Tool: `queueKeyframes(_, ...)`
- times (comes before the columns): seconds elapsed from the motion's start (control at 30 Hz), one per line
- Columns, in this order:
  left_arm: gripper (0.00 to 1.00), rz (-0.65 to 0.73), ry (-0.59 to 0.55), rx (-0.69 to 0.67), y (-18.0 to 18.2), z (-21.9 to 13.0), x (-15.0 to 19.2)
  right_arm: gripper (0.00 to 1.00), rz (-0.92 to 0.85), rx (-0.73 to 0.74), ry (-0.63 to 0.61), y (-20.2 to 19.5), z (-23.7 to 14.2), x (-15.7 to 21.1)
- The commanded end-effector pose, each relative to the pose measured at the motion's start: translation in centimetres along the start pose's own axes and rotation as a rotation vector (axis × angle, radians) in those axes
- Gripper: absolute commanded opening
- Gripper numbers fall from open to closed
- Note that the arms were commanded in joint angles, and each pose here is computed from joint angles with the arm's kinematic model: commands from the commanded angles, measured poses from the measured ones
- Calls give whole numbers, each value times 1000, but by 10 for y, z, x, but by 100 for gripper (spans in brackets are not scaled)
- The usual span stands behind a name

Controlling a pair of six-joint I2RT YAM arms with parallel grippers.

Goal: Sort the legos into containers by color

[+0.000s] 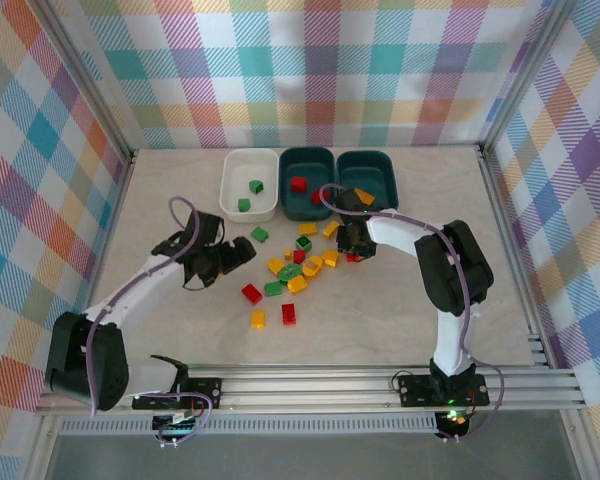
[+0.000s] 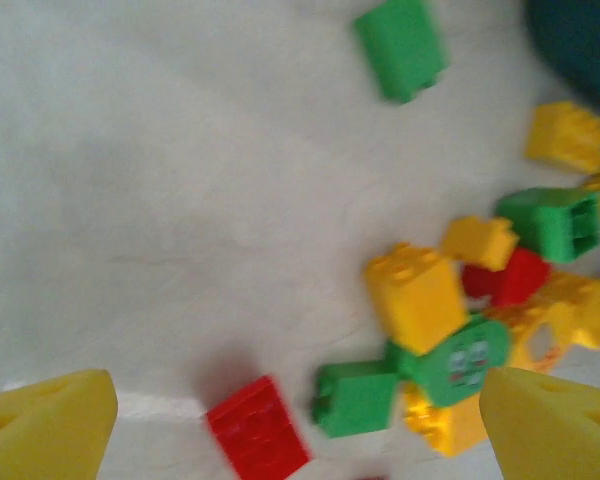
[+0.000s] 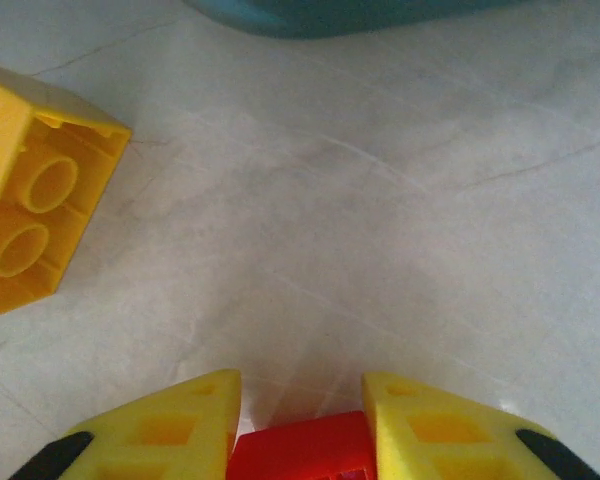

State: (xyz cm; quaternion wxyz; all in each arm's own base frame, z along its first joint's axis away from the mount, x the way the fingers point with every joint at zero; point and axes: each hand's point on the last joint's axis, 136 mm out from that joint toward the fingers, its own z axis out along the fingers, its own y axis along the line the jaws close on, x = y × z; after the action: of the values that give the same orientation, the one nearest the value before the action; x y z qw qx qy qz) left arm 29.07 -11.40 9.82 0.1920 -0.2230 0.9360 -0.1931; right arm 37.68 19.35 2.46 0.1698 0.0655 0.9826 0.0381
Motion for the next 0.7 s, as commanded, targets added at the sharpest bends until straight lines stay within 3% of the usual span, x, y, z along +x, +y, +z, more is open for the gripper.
queueKeyframes(0.0,94,-21,-75,34,-2,-15,-6,28,-3,-3,-41,-1,-14,-10)
queueKeyframes(0.23,95,-8,-94,33,-4,-20,-10,26,-29,-82,-116,17,-53,-30)
queueKeyframes(0.4,96,-17,-55,44,-8,-4,-9,27,-84,-191,-230,51,-88,-72)
queueKeyframes(0.53,96,-44,33,37,0,17,6,28,-155,-227,-270,83,-76,-109)
queueKeyframes(0.67,97,-35,67,25,9,17,18,29,-197,-251,-262,114,-58,-140)
